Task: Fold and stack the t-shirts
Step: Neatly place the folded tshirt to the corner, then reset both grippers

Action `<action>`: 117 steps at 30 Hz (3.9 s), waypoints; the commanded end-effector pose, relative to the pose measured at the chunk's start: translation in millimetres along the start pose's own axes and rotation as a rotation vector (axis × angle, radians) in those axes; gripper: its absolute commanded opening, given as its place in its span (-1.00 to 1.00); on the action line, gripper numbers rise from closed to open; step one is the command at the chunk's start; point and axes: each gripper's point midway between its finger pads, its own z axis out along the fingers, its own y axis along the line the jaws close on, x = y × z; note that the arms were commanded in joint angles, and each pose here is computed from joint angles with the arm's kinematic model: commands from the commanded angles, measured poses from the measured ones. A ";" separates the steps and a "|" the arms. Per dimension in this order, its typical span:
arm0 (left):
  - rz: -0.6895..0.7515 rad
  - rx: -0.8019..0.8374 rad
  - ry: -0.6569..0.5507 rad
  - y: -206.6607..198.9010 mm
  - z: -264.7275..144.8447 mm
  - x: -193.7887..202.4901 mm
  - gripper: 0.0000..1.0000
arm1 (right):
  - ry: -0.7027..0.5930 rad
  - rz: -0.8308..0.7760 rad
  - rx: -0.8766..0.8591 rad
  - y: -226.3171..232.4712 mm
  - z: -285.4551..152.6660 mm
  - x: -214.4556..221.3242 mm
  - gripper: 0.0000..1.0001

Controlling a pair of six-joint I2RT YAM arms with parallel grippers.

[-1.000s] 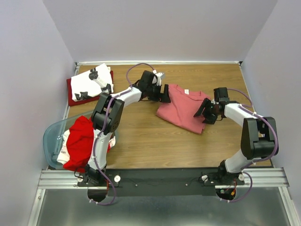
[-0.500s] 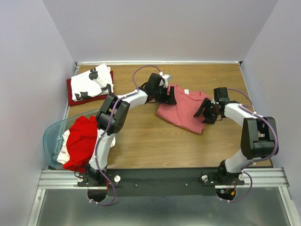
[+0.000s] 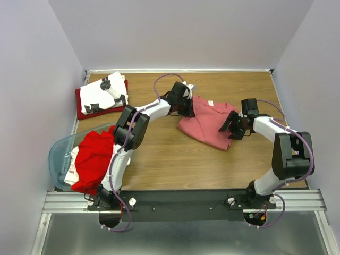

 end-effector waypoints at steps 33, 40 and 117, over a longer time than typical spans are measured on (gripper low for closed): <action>0.156 -0.783 0.044 198.0 -174.7 -97.5 -1.00 | 0.013 -0.063 -0.199 47.2 -31.3 -8.3 0.54; 0.153 -0.842 -0.031 217.1 -220.2 -123.5 -1.00 | 0.045 -0.072 -0.216 52.4 -24.3 -10.6 0.54; -0.119 -0.931 -0.597 233.0 -477.4 -123.3 0.92 | -0.113 -0.185 -0.219 54.6 -61.3 -24.8 0.57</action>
